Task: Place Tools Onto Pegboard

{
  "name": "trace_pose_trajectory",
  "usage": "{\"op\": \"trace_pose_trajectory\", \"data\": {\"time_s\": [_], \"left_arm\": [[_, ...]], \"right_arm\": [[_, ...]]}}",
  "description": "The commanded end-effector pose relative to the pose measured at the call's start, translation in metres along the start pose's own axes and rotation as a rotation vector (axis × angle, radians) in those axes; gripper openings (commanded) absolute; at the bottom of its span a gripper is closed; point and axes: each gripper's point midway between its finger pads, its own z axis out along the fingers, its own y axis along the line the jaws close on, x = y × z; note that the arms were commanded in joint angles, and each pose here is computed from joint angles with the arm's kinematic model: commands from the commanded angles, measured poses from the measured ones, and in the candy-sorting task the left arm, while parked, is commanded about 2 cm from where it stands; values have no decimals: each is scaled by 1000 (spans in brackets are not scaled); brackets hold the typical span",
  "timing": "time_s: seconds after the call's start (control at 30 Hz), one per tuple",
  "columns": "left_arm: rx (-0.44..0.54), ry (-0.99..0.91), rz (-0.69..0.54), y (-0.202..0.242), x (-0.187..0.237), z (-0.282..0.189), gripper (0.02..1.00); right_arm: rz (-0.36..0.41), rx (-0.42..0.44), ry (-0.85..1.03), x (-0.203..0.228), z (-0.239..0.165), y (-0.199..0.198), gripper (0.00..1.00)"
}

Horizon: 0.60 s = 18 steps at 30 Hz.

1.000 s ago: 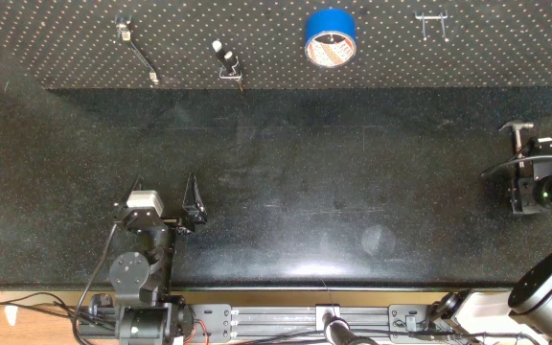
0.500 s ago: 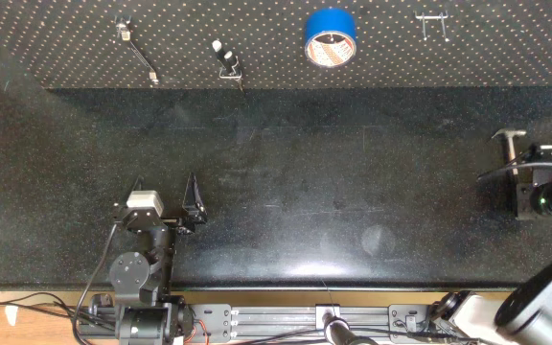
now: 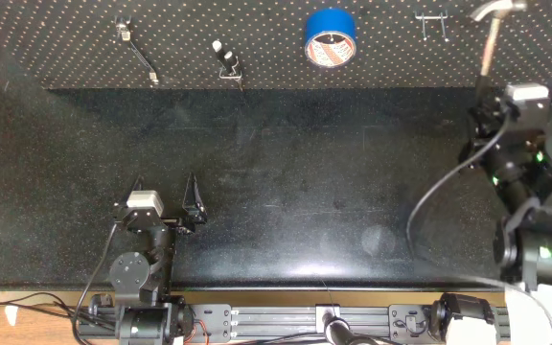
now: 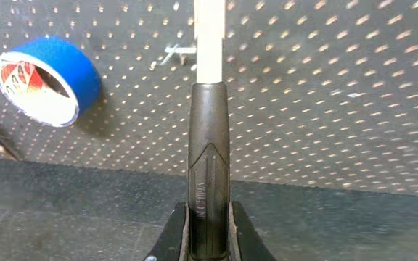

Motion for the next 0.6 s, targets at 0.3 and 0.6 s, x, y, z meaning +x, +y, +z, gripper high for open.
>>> {"op": "trace_pose_trajectory", "data": {"time_s": [0.3, 0.6], "left_arm": [[-7, 1, -12, 1, 1, 0, 993], [-7, 1, -12, 1, 1, 0, 996]], "right_arm": [[27, -127, 152, 38, 77, 28, 75], [32, -130, 243, 65, 95, 24, 882]]}}
